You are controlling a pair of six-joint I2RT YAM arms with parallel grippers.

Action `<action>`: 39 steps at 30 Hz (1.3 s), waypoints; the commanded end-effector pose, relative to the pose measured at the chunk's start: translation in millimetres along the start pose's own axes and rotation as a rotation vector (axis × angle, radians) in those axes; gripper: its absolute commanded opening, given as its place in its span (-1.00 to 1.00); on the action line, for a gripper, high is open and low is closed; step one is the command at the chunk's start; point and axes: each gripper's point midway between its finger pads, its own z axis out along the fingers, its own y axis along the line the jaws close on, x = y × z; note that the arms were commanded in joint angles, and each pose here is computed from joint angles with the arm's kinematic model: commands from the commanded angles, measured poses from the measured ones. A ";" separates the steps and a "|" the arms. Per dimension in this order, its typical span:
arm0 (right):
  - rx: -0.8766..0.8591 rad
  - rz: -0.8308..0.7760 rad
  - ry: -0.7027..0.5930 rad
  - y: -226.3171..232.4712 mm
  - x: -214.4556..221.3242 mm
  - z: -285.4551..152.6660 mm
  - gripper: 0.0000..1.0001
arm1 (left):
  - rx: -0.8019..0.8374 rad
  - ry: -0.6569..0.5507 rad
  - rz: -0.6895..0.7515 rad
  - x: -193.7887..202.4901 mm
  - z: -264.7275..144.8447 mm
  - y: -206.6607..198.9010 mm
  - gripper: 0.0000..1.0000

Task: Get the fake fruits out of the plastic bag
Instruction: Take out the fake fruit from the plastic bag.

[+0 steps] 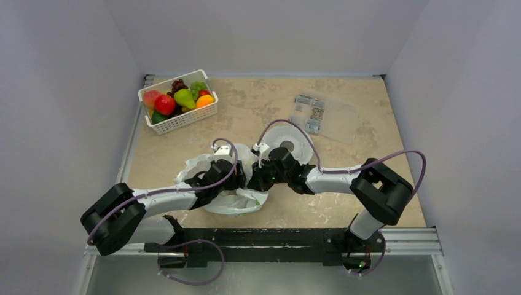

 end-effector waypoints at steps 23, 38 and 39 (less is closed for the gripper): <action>0.145 -0.048 -0.194 -0.8 -87.7 -9.3 -1.00 | 0.392 -0.001 0.062 -71.4 -160.5 -52.4 -1.00; 0.209 -0.068 -0.139 -14.9 -84.2 1.1 -1.00 | 0.382 -0.171 0.192 -171.8 -222.1 -68.3 -1.00; 0.203 -0.072 -0.129 -14.5 -81.0 2.2 -1.00 | 0.317 -0.220 0.185 -188.4 -221.0 -60.5 -1.00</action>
